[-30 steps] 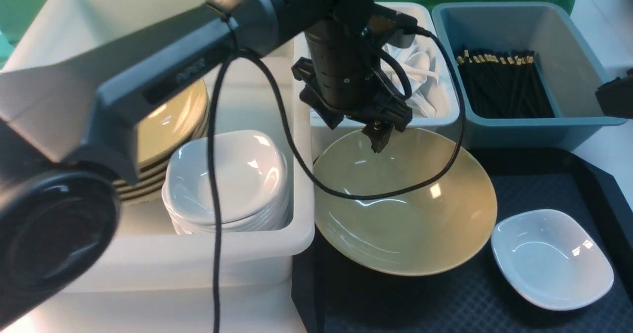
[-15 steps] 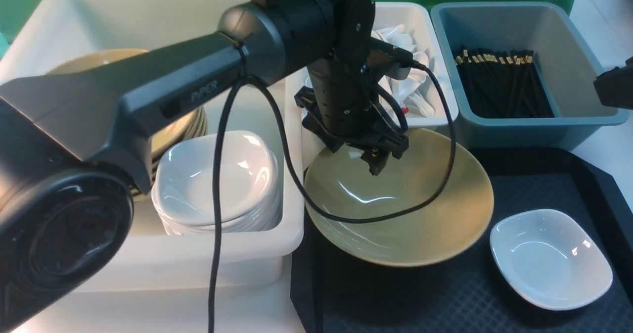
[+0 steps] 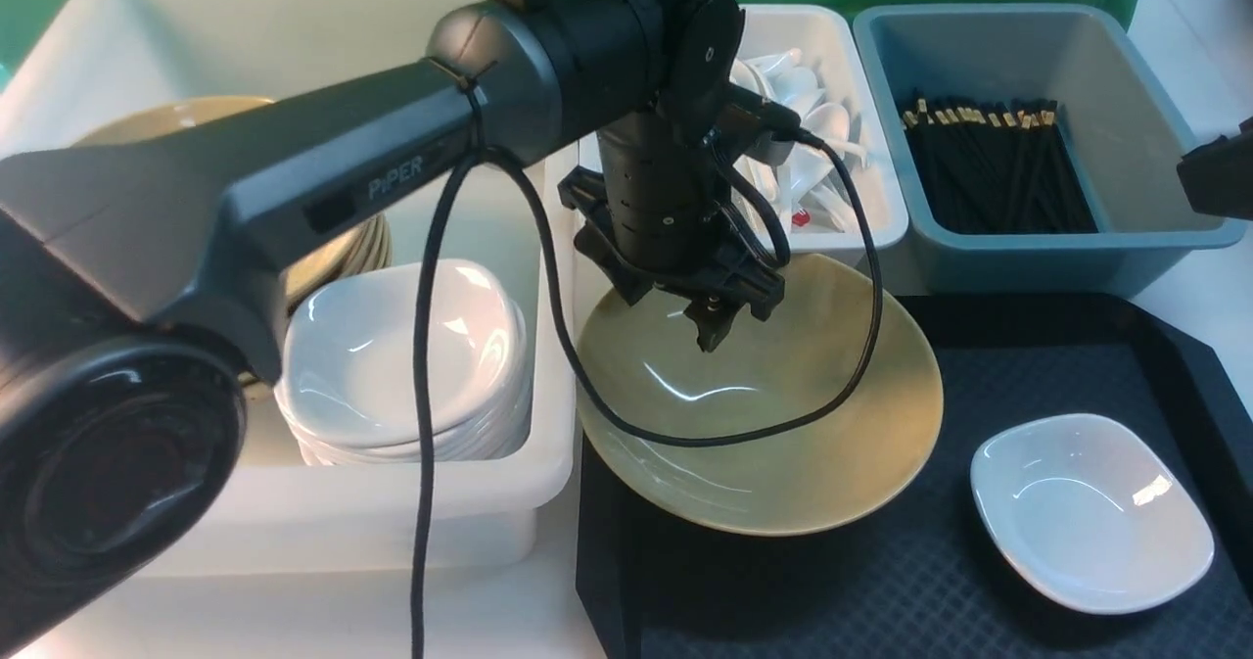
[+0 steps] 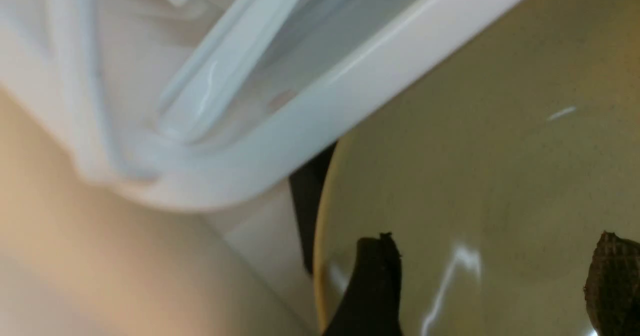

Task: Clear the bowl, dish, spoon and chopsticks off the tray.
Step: Use the left arm to grab the yellow noodle bowl on the left

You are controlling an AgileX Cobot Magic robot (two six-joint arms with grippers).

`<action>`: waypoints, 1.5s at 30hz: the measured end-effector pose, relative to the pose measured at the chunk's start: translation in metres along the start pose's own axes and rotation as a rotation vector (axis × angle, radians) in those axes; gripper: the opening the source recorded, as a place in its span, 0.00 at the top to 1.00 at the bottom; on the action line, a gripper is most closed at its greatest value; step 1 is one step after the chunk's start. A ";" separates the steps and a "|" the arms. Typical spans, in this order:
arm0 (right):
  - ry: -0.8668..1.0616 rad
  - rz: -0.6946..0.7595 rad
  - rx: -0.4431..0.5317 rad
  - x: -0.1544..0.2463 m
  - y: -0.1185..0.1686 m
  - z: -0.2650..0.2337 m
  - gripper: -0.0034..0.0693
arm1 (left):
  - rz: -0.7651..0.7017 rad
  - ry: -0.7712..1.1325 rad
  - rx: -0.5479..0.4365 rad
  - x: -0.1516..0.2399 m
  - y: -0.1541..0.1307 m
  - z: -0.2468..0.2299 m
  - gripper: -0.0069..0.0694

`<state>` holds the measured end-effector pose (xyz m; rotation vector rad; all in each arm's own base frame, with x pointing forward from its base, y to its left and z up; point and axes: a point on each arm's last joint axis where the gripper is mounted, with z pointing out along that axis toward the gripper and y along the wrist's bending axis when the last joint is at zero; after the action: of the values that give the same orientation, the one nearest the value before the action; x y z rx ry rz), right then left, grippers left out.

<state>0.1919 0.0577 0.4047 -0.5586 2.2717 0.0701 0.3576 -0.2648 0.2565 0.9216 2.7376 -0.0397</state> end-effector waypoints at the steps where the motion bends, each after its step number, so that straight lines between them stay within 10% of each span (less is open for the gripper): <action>1: 0.002 0.000 0.000 0.000 0.000 0.000 0.50 | 0.000 -0.001 -0.001 0.001 0.000 -0.003 0.29; 15: 0.013 0.000 -0.003 0.001 0.000 0.000 0.50 | 0.311 0.048 0.123 0.033 -0.096 -0.016 0.29; 25: 0.011 0.000 -0.002 0.001 0.000 0.000 0.50 | 0.033 0.004 0.092 0.023 -0.005 -0.013 0.29; 45: 0.012 0.001 -0.002 0.005 0.001 0.006 0.50 | 0.060 -0.017 -0.124 0.008 0.004 0.002 0.29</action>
<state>0.1923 0.0578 0.3972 -0.5611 2.2841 0.0697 0.3549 -0.2570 0.2529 0.9630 2.6611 0.1309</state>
